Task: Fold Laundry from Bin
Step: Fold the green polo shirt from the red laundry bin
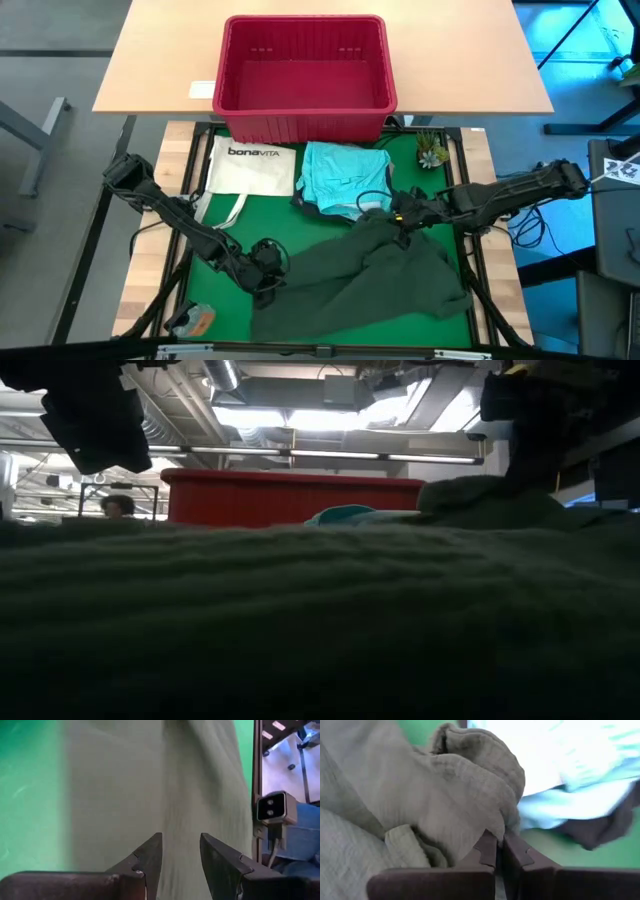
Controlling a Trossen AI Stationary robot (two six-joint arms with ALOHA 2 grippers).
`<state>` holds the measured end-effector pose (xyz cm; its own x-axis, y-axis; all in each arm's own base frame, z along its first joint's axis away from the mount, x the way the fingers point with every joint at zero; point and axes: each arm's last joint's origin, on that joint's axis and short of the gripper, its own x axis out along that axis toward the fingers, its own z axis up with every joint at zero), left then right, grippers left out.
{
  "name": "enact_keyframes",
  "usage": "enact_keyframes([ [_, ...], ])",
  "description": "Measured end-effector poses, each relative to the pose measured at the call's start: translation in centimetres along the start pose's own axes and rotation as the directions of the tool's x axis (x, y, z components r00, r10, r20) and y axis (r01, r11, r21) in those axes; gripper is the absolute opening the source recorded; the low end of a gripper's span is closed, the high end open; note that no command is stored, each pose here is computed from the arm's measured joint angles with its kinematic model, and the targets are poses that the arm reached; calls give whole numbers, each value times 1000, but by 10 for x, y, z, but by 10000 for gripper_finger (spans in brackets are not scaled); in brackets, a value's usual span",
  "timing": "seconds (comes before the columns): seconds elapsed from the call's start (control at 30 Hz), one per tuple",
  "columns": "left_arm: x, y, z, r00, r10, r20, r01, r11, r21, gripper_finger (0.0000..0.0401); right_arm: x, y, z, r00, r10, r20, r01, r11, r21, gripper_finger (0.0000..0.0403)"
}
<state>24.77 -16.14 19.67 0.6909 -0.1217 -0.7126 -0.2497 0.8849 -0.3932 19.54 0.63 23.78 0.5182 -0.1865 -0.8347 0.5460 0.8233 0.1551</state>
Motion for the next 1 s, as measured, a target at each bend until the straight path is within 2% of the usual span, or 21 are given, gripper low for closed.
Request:
enact_keyframes([
  [0.13, 0, 1, -1, 1000, 4, -14, -4, 1000, 1, 126, -3, -1, -1, 1000, -3, 6, 3, 1000, 15, 9],
  [0.23, 0, 5, -2, 998, 66, -4, -66, 998, 14, 126, -3, -1, -1, 1000, -3, 4, 3, 1000, 13, 7],
  [0.33, 0, 10, -2, 993, 115, -3, -115, 993, -32, 126, -2, -2, 0, 1000, -19, 14, 19, 1000, 12, 4],
  [0.43, 2, 16, 3, 989, 147, -4, -146, 986, -85, 126, -3, -5, -1, 994, -98, 44, 98, 995, 8, 4],
  [0.6, 4, 26, 8, 980, 198, -19, -199, 975, -101, 126, -4, -12, -5, 972, -230, 47, 231, 973, -13, 6],
  [0.83, 6, 54, 21, 934, 355, -40, -358, 925, -130, 126, -4, -13, -7, 976, -216, 12, 217, 976, -22, 7],
  [1.0, 10, 76, 35, 909, 415, -35, -416, 898, -142, 126, -4, -13, -7, 977, -212, 8, 212, 977, -23, 7],
])
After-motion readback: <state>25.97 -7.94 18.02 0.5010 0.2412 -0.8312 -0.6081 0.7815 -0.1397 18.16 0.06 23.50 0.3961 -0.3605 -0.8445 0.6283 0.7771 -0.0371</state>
